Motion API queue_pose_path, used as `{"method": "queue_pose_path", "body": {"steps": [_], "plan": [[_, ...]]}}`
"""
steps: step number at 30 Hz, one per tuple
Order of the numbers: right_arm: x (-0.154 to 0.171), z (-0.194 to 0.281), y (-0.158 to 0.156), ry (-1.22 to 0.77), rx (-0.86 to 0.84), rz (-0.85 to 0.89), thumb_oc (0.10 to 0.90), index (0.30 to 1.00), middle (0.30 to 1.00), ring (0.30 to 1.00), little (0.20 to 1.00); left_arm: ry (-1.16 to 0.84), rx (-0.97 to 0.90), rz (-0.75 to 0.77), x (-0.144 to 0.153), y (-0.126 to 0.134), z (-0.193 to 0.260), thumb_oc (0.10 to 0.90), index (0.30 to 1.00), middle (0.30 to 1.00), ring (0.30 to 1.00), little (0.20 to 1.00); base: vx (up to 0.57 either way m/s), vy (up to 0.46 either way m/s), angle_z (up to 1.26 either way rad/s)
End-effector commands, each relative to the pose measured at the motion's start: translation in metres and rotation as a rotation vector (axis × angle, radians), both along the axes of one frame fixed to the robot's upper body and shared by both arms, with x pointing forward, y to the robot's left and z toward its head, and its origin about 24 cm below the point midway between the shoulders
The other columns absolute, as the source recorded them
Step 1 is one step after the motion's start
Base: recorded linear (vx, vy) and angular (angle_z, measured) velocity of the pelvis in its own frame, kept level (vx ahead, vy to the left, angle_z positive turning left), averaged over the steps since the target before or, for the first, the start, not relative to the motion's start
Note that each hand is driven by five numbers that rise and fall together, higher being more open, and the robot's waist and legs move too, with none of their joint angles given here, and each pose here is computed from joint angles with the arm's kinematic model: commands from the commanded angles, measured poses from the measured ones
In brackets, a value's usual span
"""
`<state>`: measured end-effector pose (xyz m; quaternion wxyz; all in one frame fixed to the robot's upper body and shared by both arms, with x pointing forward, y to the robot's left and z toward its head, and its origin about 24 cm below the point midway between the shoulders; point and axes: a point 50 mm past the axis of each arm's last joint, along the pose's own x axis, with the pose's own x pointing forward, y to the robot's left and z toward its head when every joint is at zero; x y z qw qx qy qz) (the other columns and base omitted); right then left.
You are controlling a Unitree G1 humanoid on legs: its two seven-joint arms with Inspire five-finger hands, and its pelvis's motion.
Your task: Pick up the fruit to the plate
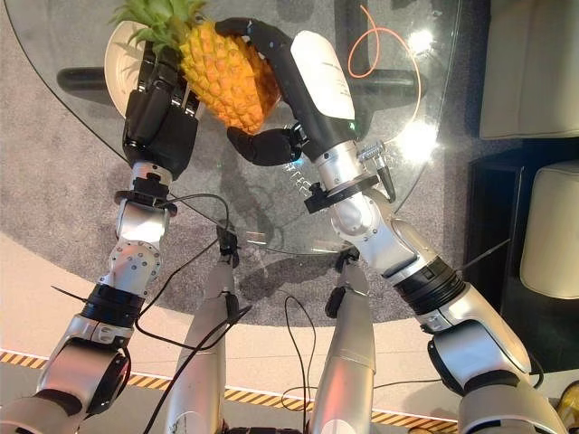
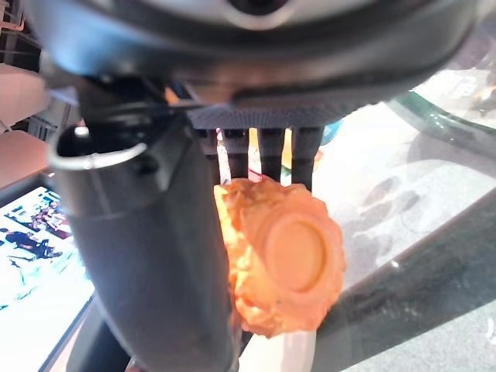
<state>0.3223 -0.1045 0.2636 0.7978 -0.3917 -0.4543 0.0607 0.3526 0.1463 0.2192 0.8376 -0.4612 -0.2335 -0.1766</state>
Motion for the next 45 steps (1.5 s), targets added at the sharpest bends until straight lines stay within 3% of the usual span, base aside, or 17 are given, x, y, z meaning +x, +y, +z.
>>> {"method": "queue_pose_path", "body": {"steps": [1,23,36,45], "plan": [[-0.051,0.036,0.041,-0.233,-0.1,0.312,0.1,0.3,0.3,0.3,0.2,-0.419,-0.015,-0.084,-0.036,-0.014,0.072,0.8,0.9,0.9,0.9,0.9,0.0,0.0,0.0],[-0.047,0.034,0.039,-0.209,-0.149,0.292,0.1,0.3,0.3,0.3,0.2,-0.443,0.018,-0.038,-0.038,-0.012,0.076,0.8,0.9,0.9,0.9,0.9,0.0,0.0,0.0],[-0.045,0.043,0.026,-0.26,0.027,0.24,0.1,0.3,0.3,0.3,0.2,-0.452,0.046,-0.009,-0.038,-0.011,0.079,0.8,0.9,0.9,0.9,0.9,0.0,0.0,0.0],[-0.042,0.049,0.016,-0.307,0.114,0.162,0.1,0.3,0.3,0.3,0.2,-0.465,0.02,0.105,-0.04,-0.003,0.084,0.8,0.9,0.9,0.9,0.9,0.0,0.0,0.0]]}}
